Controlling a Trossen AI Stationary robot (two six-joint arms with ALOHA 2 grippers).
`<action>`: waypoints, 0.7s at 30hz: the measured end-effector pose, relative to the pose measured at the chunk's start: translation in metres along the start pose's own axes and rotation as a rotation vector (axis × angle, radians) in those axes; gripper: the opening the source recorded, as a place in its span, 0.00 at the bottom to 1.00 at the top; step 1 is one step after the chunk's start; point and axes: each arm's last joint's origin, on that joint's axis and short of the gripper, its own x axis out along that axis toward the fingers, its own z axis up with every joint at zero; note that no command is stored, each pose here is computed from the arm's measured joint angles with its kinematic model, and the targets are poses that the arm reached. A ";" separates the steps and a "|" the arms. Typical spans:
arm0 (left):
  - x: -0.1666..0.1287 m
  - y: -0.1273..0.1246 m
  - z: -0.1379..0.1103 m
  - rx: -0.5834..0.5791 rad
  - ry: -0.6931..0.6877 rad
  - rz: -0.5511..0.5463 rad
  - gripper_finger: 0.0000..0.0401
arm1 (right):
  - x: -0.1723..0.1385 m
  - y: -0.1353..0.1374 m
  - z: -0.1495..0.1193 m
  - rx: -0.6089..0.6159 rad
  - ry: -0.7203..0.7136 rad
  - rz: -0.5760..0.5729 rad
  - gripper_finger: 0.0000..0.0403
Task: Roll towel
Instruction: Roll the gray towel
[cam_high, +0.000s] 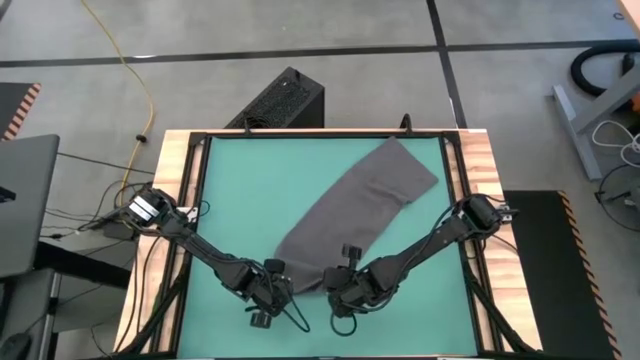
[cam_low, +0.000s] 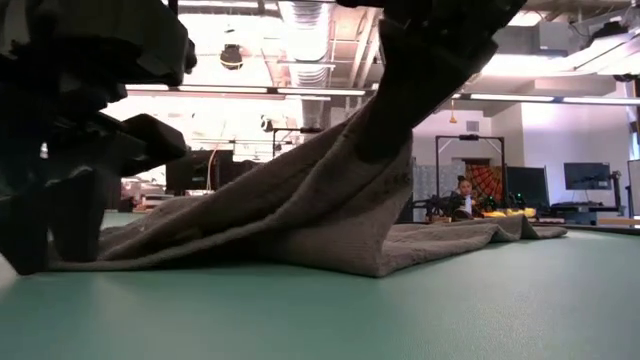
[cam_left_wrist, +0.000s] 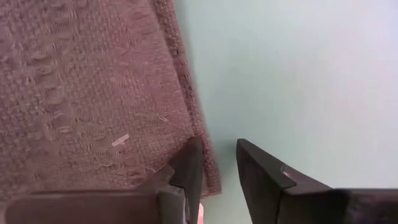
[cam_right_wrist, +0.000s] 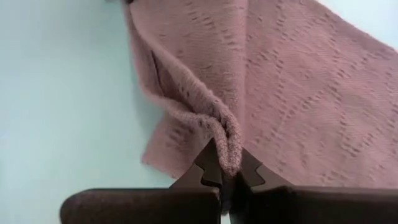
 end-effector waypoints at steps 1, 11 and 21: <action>-0.004 -0.001 0.000 0.007 -0.010 -0.007 0.20 | 0.000 0.001 -0.001 -0.002 0.003 0.007 0.05; -0.047 -0.013 -0.001 0.099 -0.187 0.070 0.17 | -0.002 0.004 -0.001 -0.001 -0.007 0.023 0.05; -0.013 -0.019 0.003 0.180 -0.221 0.151 0.34 | -0.002 0.005 0.000 0.004 -0.015 0.030 0.05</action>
